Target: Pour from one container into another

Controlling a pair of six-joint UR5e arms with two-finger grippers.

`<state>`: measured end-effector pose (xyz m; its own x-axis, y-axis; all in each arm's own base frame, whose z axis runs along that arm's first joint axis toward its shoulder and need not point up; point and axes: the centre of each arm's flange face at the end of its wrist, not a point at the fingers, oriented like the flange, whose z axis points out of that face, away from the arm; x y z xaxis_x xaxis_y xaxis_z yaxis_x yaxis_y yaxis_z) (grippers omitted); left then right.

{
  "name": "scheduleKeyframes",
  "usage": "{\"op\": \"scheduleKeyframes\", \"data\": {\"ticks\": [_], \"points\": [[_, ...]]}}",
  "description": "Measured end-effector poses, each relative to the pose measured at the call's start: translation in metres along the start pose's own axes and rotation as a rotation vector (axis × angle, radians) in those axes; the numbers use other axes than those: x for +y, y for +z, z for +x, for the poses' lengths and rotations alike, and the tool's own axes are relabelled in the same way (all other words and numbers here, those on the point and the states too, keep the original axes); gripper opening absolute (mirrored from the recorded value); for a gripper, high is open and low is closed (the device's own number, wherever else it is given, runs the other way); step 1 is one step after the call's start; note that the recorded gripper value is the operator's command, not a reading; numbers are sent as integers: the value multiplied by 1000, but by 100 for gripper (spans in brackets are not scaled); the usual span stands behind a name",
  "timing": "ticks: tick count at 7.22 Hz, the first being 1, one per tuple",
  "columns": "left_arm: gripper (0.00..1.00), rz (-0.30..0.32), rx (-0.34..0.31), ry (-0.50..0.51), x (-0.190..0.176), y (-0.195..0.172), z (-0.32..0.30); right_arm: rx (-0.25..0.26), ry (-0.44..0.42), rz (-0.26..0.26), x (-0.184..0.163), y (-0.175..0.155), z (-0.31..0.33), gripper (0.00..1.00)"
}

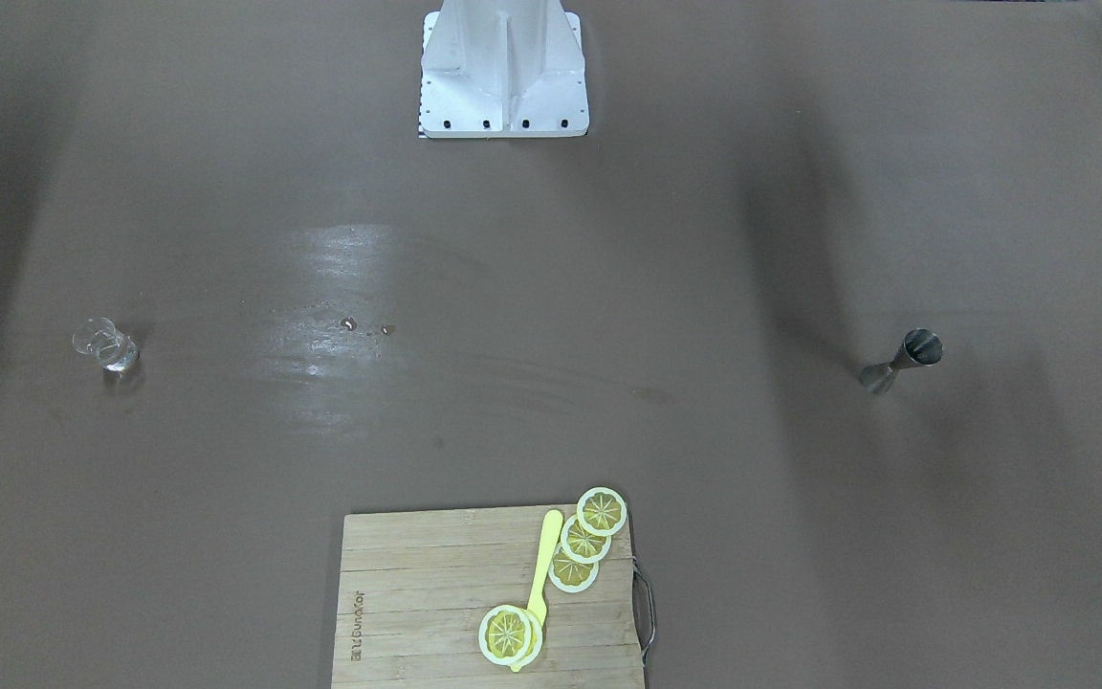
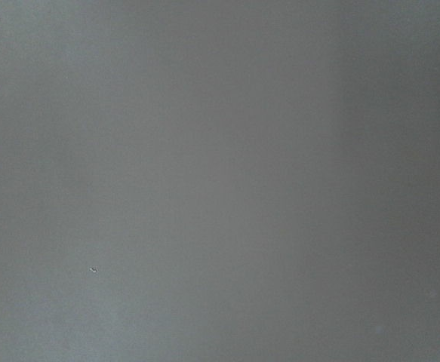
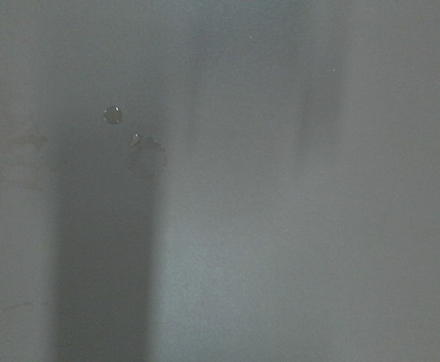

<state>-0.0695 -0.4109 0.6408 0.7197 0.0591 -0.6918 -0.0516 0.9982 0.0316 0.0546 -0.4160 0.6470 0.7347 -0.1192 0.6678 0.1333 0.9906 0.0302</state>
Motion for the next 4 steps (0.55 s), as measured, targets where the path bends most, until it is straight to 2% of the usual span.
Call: {"op": "scheduleKeyframes", "data": {"ticks": [4], "points": [[97, -1, 4, -1, 1, 0, 1, 0, -2, 3, 0, -1, -1, 100]]}}
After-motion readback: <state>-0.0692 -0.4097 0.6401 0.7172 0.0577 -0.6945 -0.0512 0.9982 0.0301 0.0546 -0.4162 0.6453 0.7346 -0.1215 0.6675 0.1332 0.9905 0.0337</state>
